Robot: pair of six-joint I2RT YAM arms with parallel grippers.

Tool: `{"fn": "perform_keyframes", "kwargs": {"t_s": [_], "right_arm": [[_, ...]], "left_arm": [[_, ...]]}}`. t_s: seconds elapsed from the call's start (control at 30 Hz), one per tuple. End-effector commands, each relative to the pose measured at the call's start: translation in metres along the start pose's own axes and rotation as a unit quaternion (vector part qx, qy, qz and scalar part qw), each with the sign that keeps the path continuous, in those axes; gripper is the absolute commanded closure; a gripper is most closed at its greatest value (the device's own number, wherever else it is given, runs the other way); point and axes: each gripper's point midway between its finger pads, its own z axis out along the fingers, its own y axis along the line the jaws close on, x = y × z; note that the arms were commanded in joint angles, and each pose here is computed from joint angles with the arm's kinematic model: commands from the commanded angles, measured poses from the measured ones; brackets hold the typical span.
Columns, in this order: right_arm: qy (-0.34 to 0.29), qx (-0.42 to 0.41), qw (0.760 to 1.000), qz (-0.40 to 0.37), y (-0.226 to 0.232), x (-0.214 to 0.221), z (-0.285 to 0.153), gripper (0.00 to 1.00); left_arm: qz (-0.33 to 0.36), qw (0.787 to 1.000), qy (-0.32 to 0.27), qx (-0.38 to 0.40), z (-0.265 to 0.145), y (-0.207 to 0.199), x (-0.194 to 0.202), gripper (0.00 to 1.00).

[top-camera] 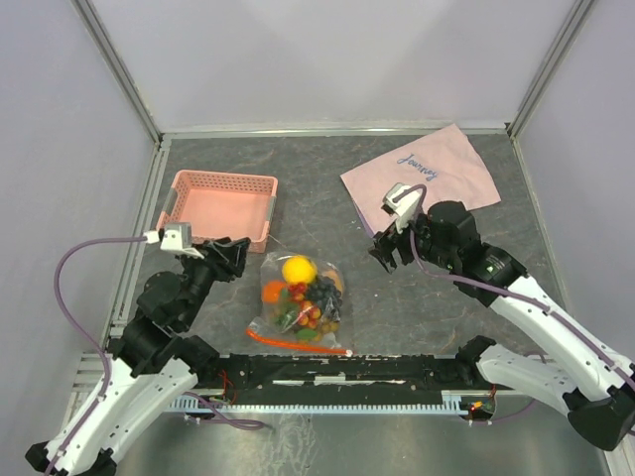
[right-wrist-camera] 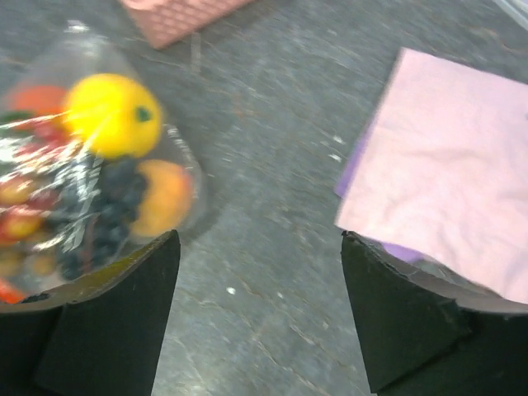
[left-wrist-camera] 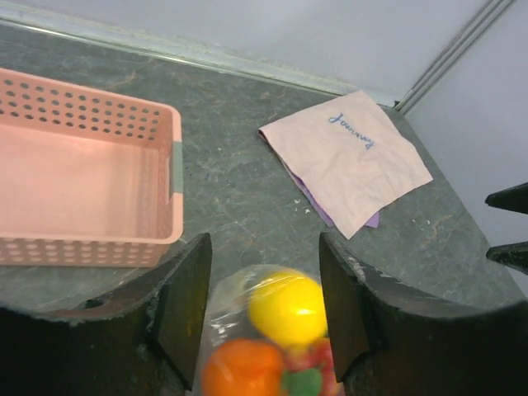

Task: Place the food in the zip-top bag and seal the zipper
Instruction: Reset both arms

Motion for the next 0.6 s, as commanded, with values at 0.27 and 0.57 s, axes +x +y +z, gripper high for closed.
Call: {"fn": "perform_keyframes", "kwargs": {"t_s": [0.27, 0.57], "right_arm": [[-0.028, 0.463, 0.879, 0.113, -0.122, 0.023, -0.136, 0.01], [-0.132, 0.508, 0.841, 0.130, -0.117, 0.031, -0.227, 0.01]], "left_arm": [[0.037, 0.994, -0.086, -0.059, -0.052, 0.023, -0.072, 0.04], [0.044, 0.979, -0.189, -0.056, -0.073, 0.027, -0.111, 0.00]]}}
